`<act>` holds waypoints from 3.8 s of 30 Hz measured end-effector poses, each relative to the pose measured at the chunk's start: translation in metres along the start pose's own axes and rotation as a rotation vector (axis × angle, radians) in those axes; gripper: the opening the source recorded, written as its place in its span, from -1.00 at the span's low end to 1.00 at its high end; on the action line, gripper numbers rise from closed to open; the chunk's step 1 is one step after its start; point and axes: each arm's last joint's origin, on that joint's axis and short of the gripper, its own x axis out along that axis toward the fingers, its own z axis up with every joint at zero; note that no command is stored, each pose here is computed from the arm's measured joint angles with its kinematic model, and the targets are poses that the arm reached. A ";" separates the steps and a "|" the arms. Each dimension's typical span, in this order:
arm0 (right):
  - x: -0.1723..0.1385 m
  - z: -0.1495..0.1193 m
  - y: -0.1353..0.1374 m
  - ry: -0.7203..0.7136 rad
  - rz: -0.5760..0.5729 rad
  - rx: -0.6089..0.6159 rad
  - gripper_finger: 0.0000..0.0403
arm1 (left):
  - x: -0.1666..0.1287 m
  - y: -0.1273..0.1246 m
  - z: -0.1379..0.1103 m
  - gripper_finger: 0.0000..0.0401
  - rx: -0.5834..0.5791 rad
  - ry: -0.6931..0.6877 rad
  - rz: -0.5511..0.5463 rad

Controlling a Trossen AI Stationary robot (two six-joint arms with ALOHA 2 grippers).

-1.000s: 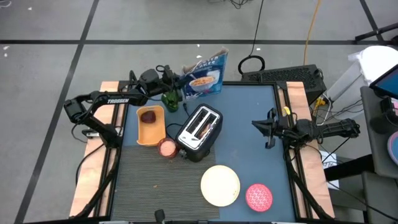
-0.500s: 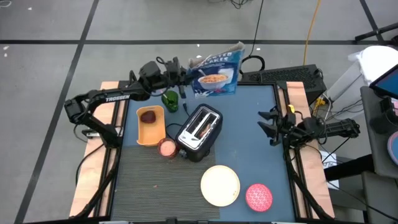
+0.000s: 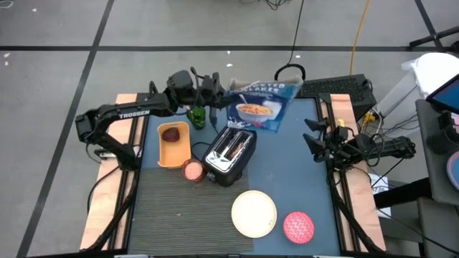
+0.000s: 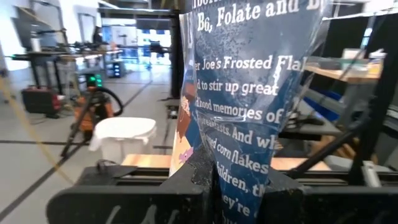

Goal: Arrange a breakfast setting
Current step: Put the cereal from the blue cereal box into the red bowl

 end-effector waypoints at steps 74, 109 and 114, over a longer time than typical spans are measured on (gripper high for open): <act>0.054 -0.025 0.026 0.243 -0.064 -0.206 0.56 | 0.025 -0.065 -0.004 -0.88 -0.060 0.044 -0.192; 0.051 -0.021 0.026 0.248 0.017 -0.242 0.55 | 0.007 -0.086 0.017 -0.88 -0.043 0.042 -0.228; 0.051 -0.020 0.026 0.246 0.024 -0.240 0.55 | 0.007 -0.086 0.017 -0.88 -0.048 0.039 -0.228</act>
